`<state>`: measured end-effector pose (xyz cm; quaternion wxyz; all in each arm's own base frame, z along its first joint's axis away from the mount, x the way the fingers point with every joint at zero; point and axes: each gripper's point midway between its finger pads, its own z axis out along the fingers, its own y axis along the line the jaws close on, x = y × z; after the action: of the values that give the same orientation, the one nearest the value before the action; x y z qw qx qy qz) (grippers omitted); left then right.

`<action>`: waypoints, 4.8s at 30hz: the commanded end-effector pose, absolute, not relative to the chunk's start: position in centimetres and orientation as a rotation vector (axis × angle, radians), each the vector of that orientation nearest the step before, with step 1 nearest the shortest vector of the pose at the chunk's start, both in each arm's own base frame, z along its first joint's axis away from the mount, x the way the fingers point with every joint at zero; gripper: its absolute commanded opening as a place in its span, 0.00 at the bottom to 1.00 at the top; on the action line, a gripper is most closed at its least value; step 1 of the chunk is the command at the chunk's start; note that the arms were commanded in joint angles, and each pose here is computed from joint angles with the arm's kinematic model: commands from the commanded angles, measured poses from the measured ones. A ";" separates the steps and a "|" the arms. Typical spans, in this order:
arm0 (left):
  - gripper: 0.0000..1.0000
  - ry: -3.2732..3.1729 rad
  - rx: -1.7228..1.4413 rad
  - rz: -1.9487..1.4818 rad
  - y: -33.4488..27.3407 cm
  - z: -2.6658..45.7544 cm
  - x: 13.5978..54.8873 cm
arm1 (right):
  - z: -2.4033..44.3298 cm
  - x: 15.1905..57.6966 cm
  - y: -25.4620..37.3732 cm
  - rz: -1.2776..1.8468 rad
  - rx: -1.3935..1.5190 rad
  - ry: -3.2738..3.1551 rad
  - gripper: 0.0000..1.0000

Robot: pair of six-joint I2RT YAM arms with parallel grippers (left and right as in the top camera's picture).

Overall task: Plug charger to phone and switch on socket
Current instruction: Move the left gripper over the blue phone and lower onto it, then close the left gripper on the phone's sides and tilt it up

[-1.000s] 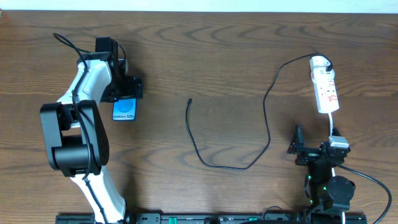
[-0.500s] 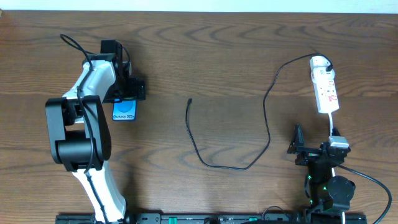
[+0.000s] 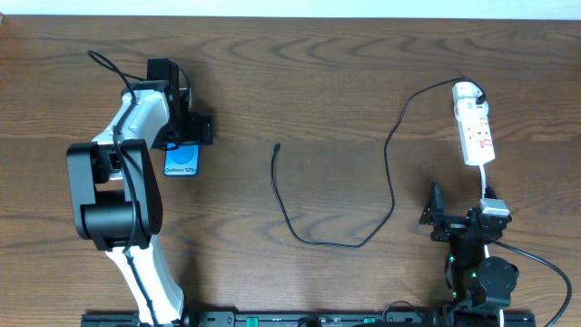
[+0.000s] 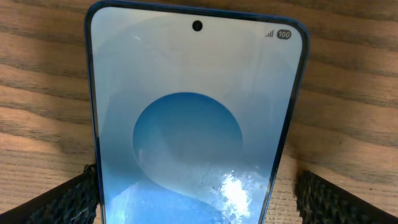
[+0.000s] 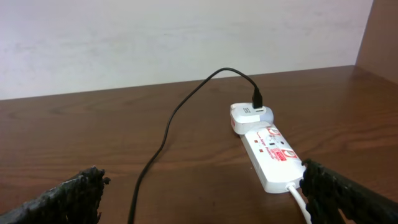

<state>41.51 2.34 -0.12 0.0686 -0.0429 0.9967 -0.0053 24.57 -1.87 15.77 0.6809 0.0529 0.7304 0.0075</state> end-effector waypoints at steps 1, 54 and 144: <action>0.99 3.032 -0.145 -0.006 2.4 -1.1 40.7 | 15.7 24.6 -1.8 0.025 0.125 1.638 0.99; 0.77 3.101 -0.936 -0.162 0.1 -1.0 36.3 | 15.7 24.6 -1.8 0.024 0.125 1.638 0.99; 0.89 3.030 -1.127 -0.005 1.5 -4.4 34.2 | 15.7 24.6 -1.8 0.024 0.125 1.638 0.99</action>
<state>37.70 1.42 -0.35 0.0262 -0.3298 0.9433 -0.0279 24.57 -1.87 15.77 0.6809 0.0528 0.7304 0.0074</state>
